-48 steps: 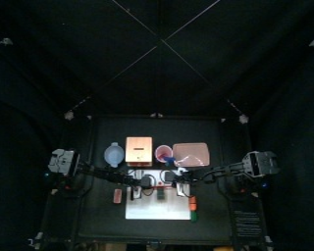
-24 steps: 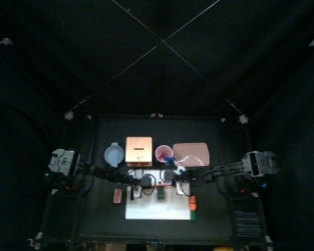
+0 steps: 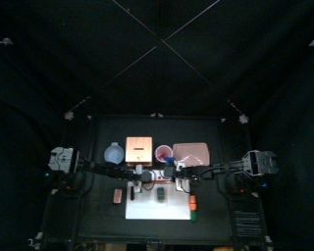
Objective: Cut the sushi into 4 pieces with the knife
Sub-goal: Cut the sushi into 4 pieces
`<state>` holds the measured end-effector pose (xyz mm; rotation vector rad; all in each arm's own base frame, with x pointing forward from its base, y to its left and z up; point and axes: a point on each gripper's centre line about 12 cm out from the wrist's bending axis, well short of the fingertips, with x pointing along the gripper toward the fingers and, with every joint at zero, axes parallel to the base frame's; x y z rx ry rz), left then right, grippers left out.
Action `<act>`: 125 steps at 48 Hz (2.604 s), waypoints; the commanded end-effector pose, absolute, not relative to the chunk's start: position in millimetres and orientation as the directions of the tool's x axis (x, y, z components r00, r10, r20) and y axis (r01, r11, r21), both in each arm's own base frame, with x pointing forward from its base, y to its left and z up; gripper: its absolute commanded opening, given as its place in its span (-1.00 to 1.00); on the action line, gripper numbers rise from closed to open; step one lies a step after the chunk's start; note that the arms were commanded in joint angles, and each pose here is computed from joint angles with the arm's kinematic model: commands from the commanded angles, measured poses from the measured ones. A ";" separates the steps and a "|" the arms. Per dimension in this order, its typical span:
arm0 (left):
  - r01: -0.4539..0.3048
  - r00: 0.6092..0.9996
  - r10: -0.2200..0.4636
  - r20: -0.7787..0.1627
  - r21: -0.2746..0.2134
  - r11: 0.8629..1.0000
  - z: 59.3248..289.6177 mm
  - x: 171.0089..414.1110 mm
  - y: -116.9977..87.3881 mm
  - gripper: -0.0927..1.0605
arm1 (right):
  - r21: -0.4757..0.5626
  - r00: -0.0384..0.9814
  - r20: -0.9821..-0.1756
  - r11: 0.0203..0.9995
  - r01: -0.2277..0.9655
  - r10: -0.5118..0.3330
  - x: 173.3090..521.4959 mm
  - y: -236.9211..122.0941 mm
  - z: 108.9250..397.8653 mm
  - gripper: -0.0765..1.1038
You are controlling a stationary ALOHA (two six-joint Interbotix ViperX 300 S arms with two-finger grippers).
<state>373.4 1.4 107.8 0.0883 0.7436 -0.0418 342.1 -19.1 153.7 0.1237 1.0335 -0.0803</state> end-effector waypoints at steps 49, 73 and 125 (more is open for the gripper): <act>0.186 0.719 -0.109 -0.686 0.038 0.982 122.8 378.2 -56.4 -0.15 | 0.176 0.563 -0.822 0.978 0.109 0.085 332.8 15.8 170.9 -0.30; 0.185 0.733 -0.122 -0.669 0.024 0.982 130.8 382.9 -63.0 -0.15 | 0.177 0.584 -0.807 0.980 0.094 0.089 335.7 18.8 179.5 -0.30; 0.216 0.740 -0.151 -0.656 0.019 0.976 135.5 389.8 -78.9 -0.15 | 0.174 0.550 -0.829 0.981 0.083 0.101 336.7 26.1 163.3 -0.30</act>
